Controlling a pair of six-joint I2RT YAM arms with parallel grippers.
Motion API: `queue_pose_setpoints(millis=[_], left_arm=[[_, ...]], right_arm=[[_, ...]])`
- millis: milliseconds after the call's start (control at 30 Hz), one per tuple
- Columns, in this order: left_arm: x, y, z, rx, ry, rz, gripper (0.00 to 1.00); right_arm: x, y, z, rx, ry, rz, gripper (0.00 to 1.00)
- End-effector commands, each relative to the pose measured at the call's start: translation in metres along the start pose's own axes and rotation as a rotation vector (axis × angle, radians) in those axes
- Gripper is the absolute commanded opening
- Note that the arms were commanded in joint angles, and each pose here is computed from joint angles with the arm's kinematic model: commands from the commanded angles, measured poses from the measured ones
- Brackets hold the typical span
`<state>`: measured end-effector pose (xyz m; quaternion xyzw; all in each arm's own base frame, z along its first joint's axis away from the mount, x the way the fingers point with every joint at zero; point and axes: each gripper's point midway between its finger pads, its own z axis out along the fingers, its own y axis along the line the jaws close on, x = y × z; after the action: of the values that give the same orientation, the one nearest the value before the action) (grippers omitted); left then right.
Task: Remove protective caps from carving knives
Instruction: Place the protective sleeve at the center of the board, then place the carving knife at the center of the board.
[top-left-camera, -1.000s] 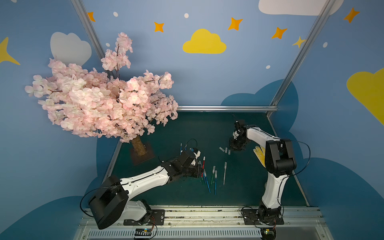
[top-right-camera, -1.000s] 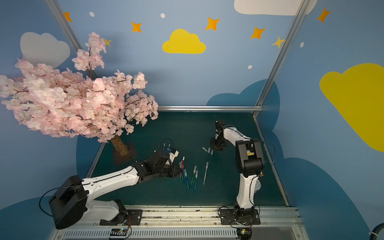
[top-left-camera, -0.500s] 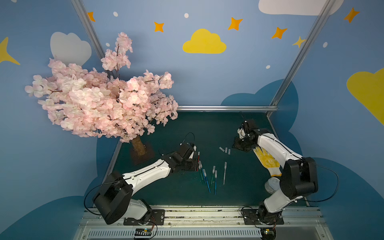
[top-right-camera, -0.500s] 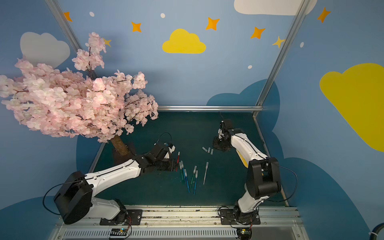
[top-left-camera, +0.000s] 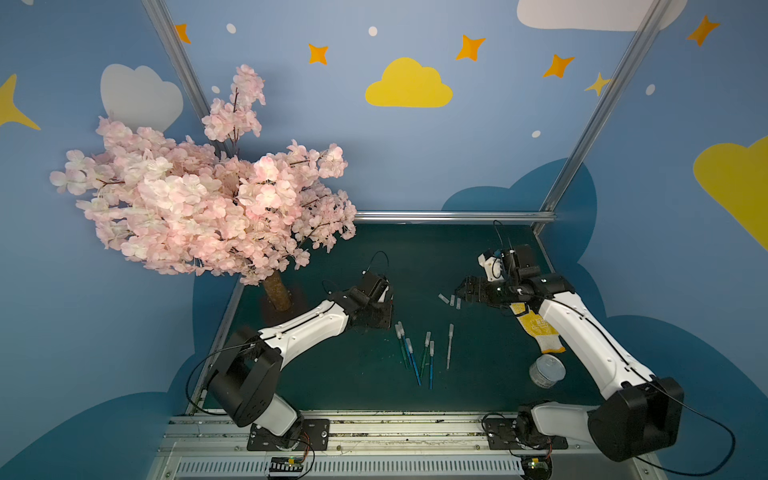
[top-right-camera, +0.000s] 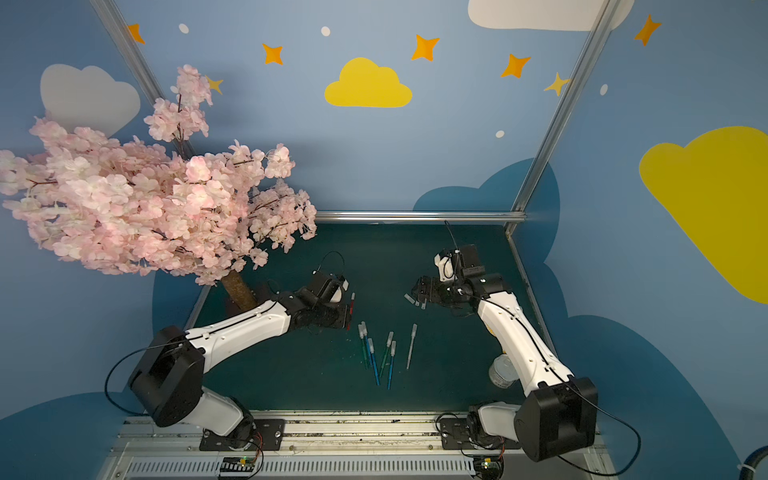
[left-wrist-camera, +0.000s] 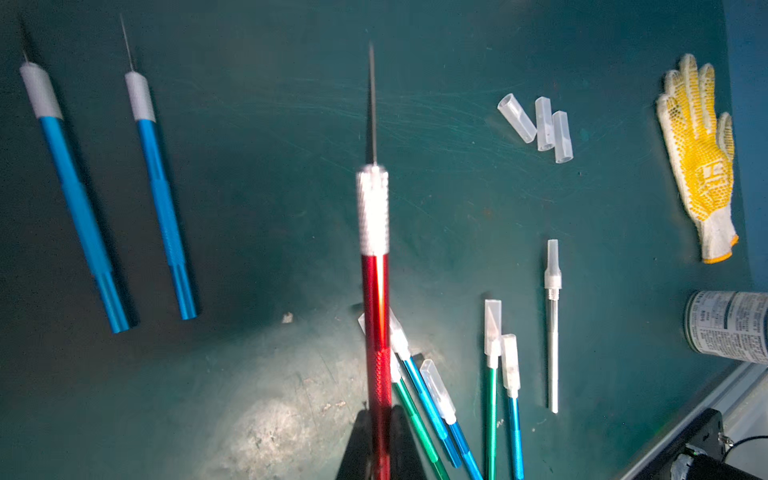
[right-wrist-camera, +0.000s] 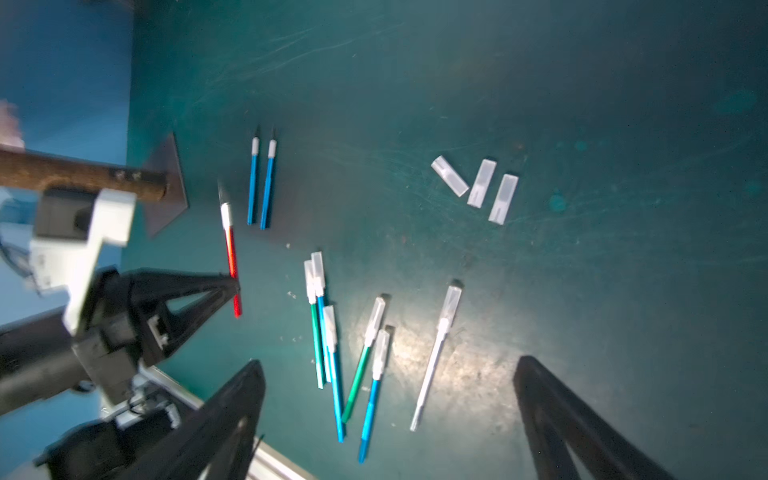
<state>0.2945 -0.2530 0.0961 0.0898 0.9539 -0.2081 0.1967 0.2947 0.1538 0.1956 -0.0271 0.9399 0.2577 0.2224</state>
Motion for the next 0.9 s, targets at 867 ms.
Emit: queue_pose_setpoints(millis=[867], left_arm=[[-0.033, 0.061, 0.046, -0.312, 0.123, -0.006, 0.07]], right_arm=[[0.039, 0.039, -0.062, -0.16, -0.156, -0.092, 0.98]])
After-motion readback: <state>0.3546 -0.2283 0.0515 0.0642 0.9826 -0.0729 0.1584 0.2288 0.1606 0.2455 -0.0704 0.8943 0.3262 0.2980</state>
